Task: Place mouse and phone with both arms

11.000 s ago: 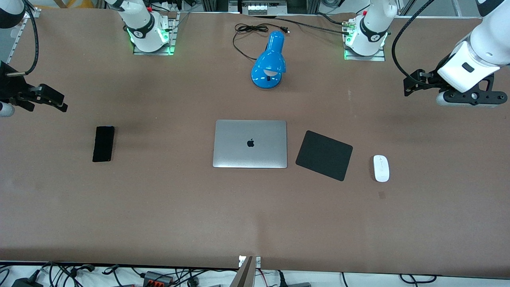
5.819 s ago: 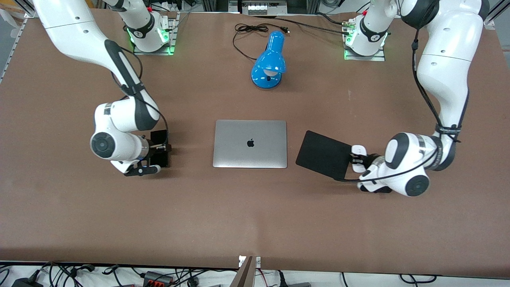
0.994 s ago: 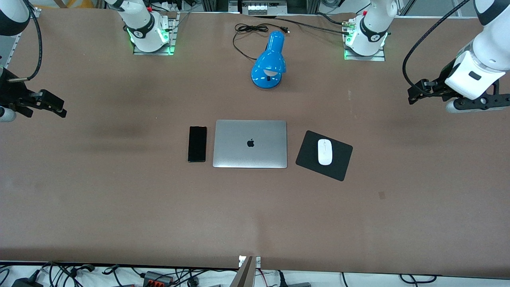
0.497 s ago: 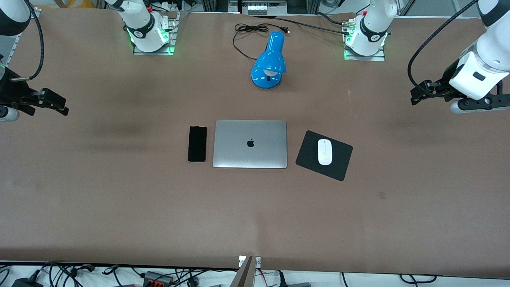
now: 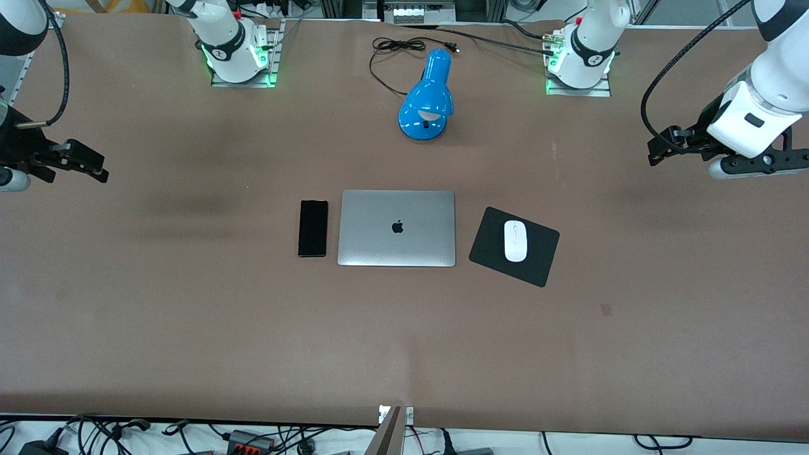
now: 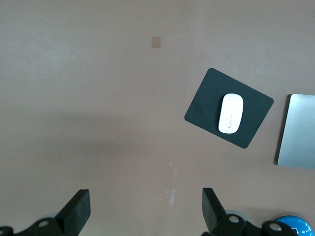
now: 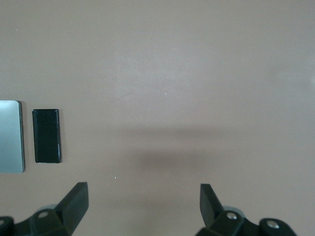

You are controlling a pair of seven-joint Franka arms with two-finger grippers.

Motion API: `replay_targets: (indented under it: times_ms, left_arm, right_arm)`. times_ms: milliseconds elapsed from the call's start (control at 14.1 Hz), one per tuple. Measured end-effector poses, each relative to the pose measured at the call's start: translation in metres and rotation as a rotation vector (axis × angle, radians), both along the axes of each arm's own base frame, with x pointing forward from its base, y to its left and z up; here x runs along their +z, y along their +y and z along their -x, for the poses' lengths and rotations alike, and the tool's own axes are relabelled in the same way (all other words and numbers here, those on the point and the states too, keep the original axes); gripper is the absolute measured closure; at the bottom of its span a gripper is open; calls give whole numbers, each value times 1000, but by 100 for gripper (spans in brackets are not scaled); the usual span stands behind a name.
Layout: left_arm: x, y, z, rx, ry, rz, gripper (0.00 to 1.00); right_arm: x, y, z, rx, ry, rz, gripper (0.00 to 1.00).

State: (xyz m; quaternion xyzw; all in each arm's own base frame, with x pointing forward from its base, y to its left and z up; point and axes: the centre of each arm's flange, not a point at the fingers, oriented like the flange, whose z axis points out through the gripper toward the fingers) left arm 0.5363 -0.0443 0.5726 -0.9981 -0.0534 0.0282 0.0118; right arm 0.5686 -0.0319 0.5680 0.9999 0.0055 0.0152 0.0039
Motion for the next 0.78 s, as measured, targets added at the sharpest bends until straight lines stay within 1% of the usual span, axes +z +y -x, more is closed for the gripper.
replay_targets:
  times_ms: [781]
  left_arm:
    - [-1,-5,4,-10,28,-3,0]
  right_arm:
    - [4,0,5,0,10,-1,0]
